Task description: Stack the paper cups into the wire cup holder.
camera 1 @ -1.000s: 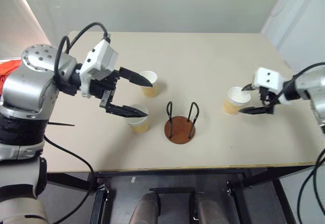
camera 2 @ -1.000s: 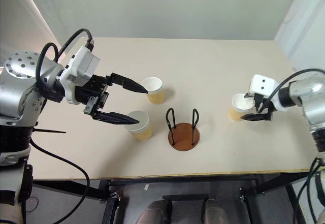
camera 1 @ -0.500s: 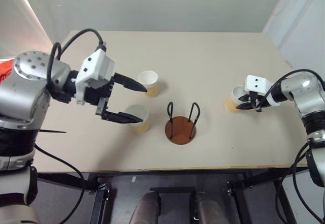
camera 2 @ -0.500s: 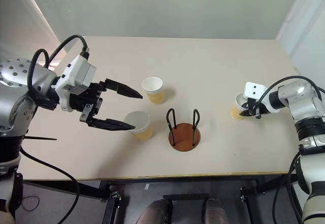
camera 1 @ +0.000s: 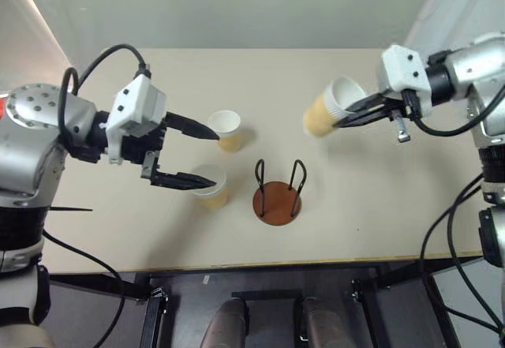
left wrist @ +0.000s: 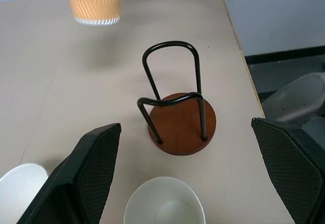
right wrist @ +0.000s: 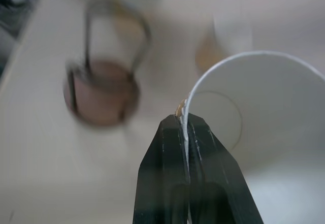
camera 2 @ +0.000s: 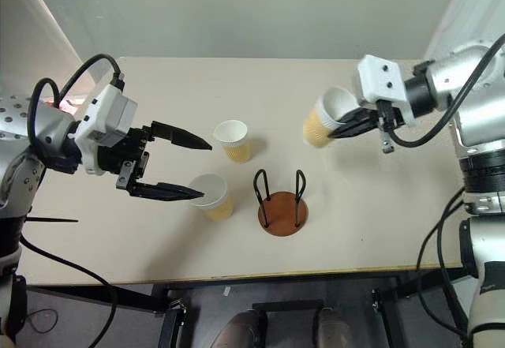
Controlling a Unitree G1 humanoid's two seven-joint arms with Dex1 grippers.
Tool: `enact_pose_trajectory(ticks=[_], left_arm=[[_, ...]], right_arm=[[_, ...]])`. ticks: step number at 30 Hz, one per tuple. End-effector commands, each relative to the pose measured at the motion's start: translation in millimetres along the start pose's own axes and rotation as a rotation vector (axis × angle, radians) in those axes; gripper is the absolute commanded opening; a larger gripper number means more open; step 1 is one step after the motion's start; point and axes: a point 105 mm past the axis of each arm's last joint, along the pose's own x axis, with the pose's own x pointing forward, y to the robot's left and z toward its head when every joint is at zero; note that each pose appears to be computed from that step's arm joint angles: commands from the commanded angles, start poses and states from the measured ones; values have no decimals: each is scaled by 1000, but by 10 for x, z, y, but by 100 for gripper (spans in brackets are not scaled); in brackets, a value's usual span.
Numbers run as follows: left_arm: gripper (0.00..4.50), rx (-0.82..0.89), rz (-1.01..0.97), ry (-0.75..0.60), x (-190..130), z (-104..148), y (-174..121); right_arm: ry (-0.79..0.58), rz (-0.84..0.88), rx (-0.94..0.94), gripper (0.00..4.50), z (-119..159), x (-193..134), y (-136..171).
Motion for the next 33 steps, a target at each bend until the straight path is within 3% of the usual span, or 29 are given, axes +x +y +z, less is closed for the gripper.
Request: enact_pose_trajectory(ticks=[1,17,20,25,31,33], left_arm=[[450,35,42,0,-132,86,-11],[450,-24,66,7,-235,25,-159],[450,-22,74,23,-246,11,-134],[450,-17,80,58,-218,-30,-87],[450,10,6,283,-162,-396,-65],[450,20,-54,318,-89,-472,-85]], right_arm=[[-64,98,-53,3,190,235,118],[-67,220,-57,3,153,527,365],[-60,223,-57,65,151,542,359],[-71,224,-60,241,206,551,362],[-216,144,-2,444,378,479,271],[-335,65,62,444,488,455,167]])
